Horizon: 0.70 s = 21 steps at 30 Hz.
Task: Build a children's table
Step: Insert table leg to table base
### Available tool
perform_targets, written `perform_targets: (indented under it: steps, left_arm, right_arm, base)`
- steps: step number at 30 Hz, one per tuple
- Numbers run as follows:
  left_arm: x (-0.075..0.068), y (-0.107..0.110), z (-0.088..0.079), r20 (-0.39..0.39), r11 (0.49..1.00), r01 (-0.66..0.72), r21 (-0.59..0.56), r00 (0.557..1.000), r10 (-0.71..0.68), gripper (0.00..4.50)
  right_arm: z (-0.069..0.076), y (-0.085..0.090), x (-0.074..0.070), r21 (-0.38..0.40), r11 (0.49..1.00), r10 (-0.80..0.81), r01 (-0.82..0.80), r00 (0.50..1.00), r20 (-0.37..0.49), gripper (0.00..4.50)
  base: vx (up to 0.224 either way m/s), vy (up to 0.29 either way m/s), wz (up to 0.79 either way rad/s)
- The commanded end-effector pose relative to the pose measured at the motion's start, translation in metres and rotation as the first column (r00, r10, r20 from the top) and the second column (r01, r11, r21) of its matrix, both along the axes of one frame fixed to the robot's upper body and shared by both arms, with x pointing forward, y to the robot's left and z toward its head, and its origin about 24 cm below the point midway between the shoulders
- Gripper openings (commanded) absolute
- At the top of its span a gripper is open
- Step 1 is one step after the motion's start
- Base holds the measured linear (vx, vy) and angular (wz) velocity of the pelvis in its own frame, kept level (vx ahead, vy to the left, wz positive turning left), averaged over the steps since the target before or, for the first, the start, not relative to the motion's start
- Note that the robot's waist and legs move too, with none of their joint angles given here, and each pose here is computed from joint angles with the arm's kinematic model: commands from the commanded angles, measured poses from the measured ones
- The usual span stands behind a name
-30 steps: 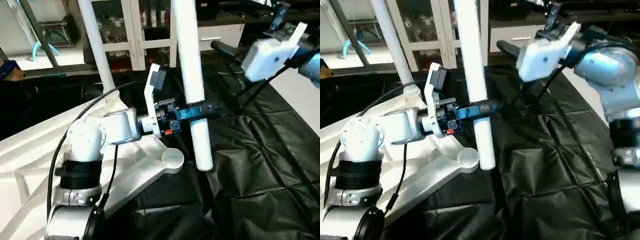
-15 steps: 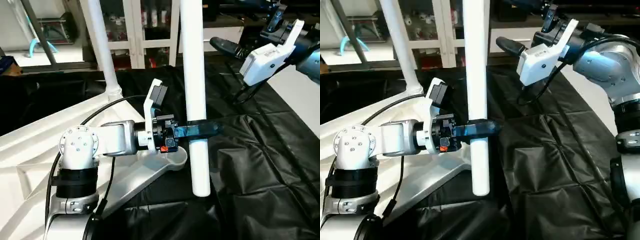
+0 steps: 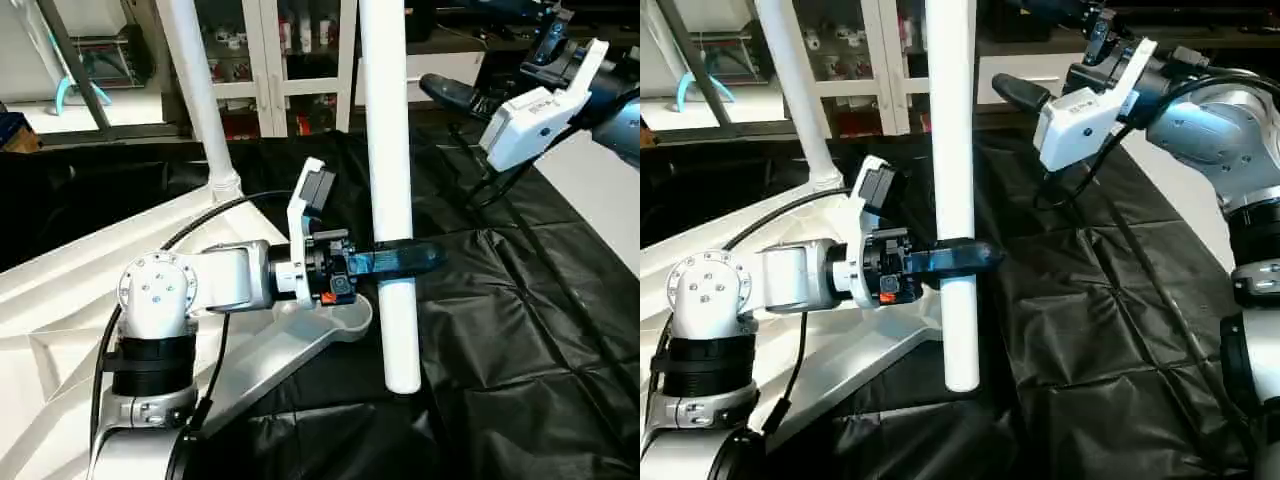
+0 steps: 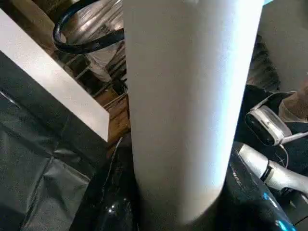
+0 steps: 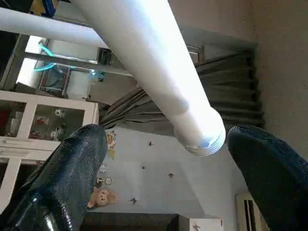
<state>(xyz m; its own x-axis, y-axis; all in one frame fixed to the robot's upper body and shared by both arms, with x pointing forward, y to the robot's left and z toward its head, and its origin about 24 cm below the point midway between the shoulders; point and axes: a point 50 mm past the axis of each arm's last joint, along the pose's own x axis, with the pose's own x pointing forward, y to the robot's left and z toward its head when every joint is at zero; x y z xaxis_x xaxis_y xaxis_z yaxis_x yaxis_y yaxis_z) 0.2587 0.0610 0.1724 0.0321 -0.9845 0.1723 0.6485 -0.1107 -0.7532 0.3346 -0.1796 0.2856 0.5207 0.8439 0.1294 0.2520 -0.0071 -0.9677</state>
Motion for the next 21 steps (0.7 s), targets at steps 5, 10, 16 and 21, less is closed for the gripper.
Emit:
perform_targets:
  steps: [5,10,16,21]
  left_arm:
    - [-0.004,-0.001,0.004,0.023,1.000,0.023,0.011,0.999,-0.023,1.54]
    - [0.021,0.008,-0.002,0.445,0.929,-0.319,0.188,0.871,0.209,1.54]
    - [0.012,0.007,-0.001,0.401,0.954,-0.228,0.194,0.906,0.135,1.53]
    - [0.008,0.008,-0.007,0.364,0.972,-0.091,0.216,0.931,0.006,1.53]
  right_arm:
    - [0.004,-0.001,0.001,-0.024,1.000,-0.003,0.004,1.000,0.022,4.43]
    - [-0.012,-0.012,0.012,0.036,0.999,-0.017,0.019,0.998,-0.056,4.43]
    - [-0.014,-0.011,0.014,0.007,1.000,-0.023,0.023,0.998,-0.063,4.43]
    - [-0.010,-0.004,0.014,-0.070,0.997,0.021,-0.022,1.000,-0.021,4.43]
  base:
    - [0.000,0.000,0.00]
    - [0.000,0.000,0.00]
    - [0.000,0.000,0.00]
    - [0.000,0.000,0.00]
